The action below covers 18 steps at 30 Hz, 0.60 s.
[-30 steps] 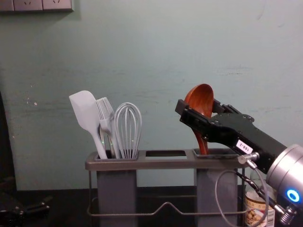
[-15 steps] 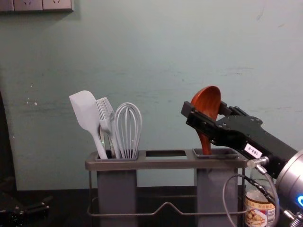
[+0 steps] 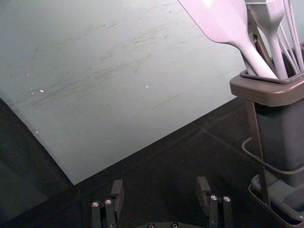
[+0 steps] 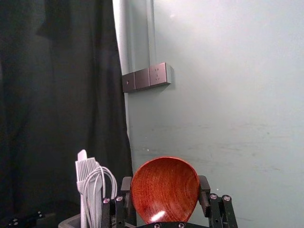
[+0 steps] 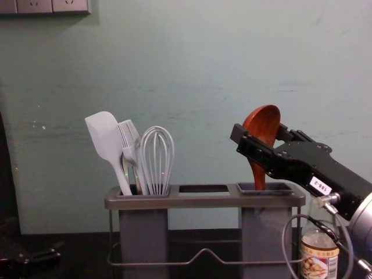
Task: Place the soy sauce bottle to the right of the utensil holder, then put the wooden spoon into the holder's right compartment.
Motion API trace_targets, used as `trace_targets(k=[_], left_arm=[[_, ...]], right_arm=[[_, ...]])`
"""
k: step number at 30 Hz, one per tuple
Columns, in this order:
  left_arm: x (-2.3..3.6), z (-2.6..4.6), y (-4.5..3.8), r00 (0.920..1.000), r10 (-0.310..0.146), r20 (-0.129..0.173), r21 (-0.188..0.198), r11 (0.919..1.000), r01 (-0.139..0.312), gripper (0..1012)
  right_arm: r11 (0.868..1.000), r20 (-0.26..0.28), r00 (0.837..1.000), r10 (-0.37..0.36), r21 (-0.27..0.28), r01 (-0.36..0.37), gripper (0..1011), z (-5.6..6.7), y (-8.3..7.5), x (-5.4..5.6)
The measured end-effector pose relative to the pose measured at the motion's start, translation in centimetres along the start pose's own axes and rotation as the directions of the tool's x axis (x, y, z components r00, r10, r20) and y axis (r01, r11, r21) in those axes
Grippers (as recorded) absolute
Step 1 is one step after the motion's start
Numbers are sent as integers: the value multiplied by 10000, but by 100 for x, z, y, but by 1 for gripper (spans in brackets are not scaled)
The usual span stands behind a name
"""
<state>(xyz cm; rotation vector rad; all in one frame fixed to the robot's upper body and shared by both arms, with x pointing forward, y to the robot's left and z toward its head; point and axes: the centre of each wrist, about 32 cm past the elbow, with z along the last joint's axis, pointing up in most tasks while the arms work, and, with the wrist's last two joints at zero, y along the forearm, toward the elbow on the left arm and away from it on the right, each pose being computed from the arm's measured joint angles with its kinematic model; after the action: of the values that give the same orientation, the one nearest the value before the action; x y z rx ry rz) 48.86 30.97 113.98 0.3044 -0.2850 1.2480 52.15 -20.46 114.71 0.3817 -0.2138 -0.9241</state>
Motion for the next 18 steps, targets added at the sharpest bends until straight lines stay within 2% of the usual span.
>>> trace_targets(k=[3, 9, 18], left_arm=[[0, 0, 0, 10000, 0, 0, 0, 10000, 0, 1005], [0, 0, 0, 10000, 0, 0, 0, 10000, 0, 1005], [0, 0, 0, 10000, 0, 0, 0, 10000, 0, 1005]], right_arm=[[10000, -6, 10000, -8, 2, 8, 862, 1, -6, -1], [10000, 13, 10000, -39, 33, 39, 1004, 10, -11, -1], [9997, 101, 9999, -121, 206, 119, 1004, 71, -35, -3]])
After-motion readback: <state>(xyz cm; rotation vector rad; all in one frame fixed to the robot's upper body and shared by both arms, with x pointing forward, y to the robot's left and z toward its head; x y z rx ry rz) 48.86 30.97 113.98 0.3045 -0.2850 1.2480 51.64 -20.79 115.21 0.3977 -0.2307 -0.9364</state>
